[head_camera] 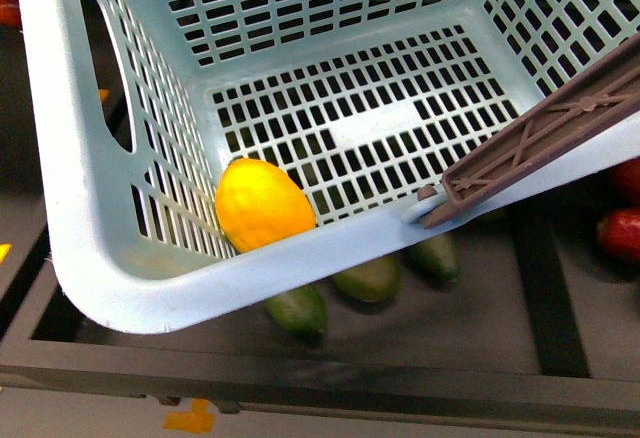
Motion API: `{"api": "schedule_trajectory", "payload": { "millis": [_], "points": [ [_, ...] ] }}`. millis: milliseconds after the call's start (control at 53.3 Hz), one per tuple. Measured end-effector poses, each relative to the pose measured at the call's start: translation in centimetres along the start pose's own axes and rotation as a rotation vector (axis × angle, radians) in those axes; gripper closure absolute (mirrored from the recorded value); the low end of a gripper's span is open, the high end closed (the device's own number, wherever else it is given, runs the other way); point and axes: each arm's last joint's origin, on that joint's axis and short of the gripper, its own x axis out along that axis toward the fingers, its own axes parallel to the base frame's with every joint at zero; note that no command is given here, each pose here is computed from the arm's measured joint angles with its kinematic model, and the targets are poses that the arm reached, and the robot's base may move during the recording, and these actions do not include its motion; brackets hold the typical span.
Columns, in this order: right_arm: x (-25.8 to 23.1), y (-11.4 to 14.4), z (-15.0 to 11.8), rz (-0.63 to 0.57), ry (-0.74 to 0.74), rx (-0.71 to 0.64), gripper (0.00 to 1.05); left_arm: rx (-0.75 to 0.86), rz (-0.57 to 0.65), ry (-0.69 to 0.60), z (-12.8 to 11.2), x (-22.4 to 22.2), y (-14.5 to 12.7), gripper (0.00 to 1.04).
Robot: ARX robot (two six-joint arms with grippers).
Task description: Pick lemon and mango into basket
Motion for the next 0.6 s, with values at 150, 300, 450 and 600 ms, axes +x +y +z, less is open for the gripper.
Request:
{"api": "schedule_trajectory", "payload": {
  "millis": [150, 300, 450, 600],
  "points": [
    [0.00, 0.00, 0.00, 0.000, 0.000, 0.000, 0.09, 0.000, 0.000, -0.001, 0.00, 0.00, 0.00, 0.98],
    [0.00, 0.00, -0.04, -0.001, 0.002, 0.000, 0.09, 0.000, 0.001, -0.001, 0.00, 0.00, 0.00, 0.98],
    [0.00, 0.00, -0.06, 0.000, 0.003, 0.000, 0.09, 0.000, 0.000, 0.000, 0.00, 0.00, 0.00, 0.98],
    [-0.02, 0.00, -0.15, 0.000, 0.006, 0.000, 0.09, 0.001, 0.000, -0.001, 0.00, 0.00, 0.00, 0.98]
  ]
}}
